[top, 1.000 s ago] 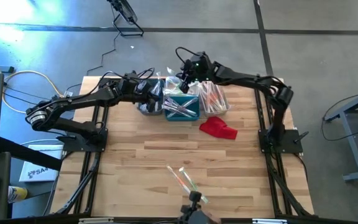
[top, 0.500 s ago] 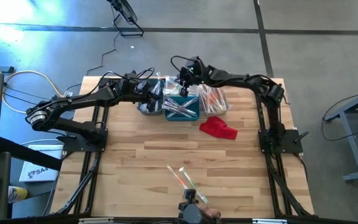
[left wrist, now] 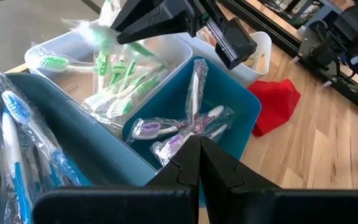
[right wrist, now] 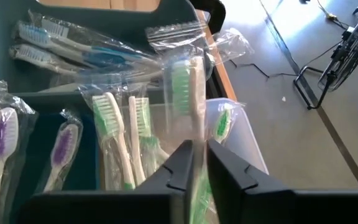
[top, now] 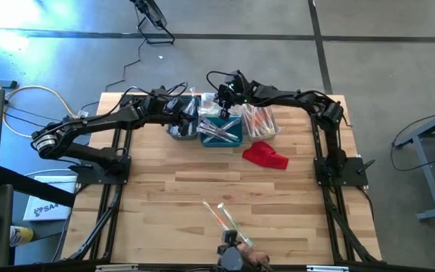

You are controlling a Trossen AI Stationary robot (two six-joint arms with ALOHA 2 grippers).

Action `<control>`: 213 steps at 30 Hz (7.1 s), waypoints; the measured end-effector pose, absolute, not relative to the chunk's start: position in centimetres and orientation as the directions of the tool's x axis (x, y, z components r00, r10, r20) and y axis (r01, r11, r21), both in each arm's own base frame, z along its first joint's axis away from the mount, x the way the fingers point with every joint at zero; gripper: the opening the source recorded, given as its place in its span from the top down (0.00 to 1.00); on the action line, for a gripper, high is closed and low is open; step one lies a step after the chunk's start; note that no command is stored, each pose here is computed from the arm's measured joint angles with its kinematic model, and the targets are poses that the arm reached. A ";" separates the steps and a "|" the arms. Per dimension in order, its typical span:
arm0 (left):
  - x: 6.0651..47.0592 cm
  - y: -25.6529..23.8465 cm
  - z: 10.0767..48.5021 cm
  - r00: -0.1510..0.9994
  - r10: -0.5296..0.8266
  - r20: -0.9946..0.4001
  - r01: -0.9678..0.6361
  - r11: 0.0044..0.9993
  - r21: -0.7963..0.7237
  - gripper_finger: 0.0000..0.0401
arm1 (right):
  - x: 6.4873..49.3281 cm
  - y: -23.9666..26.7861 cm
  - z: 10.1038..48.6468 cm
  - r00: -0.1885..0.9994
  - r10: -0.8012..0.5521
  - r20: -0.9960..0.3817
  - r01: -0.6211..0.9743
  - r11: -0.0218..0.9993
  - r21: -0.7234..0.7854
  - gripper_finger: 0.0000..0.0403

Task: Pick & Place Toothbrushes
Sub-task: Put the right green toothbrush into the transparent bin, then put the green toothbrush into the transparent bin

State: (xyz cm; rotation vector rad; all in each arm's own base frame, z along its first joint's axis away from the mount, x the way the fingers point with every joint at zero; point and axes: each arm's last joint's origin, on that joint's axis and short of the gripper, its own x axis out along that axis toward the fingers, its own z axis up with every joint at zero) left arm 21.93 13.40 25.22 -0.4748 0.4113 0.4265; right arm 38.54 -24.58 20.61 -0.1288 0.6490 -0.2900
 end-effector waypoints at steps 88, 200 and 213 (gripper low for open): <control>21.6 13.1 24.5 0.803 0.257 -0.537 -0.492 0.795 -0.356 1.00 | 40.1 -5.0 27.8 0.722 -0.227 -0.654 0.290 0.957 -0.011 0.93; 21.4 13.0 24.1 0.771 0.261 -0.581 -0.542 0.749 -0.382 1.00 | 37.1 17.0 18.5 0.417 -0.043 -0.908 0.762 0.560 0.324 0.70; 21.4 13.0 23.9 0.763 0.263 -0.590 -0.549 0.745 -0.378 1.00 | 37.1 18.3 17.2 0.399 0.009 -0.917 0.744 0.581 0.330 0.70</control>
